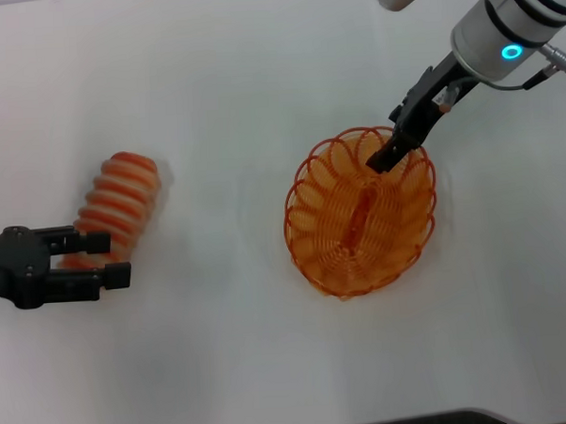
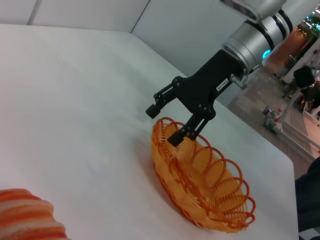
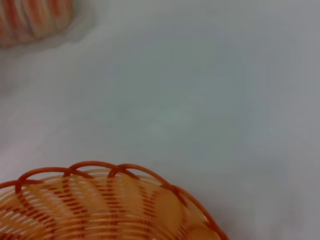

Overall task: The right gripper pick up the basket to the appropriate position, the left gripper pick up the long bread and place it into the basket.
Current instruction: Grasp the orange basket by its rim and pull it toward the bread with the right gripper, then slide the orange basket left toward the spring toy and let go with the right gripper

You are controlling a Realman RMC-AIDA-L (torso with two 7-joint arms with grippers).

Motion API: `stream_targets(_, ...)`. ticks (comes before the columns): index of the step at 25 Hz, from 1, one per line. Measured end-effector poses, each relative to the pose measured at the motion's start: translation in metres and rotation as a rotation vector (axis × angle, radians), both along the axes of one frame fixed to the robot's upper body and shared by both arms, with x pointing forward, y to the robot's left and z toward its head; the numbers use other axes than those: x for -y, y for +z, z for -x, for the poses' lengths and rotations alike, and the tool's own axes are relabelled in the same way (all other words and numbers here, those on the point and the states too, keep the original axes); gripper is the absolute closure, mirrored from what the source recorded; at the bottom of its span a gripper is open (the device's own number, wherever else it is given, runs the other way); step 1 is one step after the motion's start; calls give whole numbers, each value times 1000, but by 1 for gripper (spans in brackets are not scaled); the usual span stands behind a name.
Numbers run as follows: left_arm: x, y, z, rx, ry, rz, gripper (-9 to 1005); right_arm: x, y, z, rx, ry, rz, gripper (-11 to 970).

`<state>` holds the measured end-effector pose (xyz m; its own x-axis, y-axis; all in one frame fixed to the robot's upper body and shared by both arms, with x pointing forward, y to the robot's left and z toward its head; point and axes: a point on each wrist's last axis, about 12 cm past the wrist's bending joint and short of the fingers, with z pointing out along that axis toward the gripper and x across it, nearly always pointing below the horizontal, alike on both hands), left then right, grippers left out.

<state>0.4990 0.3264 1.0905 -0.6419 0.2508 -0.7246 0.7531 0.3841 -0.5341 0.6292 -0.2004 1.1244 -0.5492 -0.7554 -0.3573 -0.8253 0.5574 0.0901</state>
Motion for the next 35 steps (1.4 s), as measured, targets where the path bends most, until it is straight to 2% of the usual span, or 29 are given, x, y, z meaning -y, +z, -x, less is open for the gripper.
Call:
stream_targets(10, 0, -2, 0, -1, 9, -3, 205, -2, 1, 3, -27, 19, -7, 127)
stream_targets(22, 0, -3, -1, 2, 15, -10, 205, 5, -1, 5, -46, 7, -8, 668)
stream_targets(25, 1, -3, -2, 2, 16, -11, 204, 10, 0, 8, -64, -6, -51, 805)
stream_targets(29, 1, -3, -2, 3, 18, -12, 204, 23, 3, 11, -84, -41, -135, 854)
stream_targets(35, 1, -2, -4, 9, 19, -16, 204, 69, 7, 28, -70, -167, -423, 867)
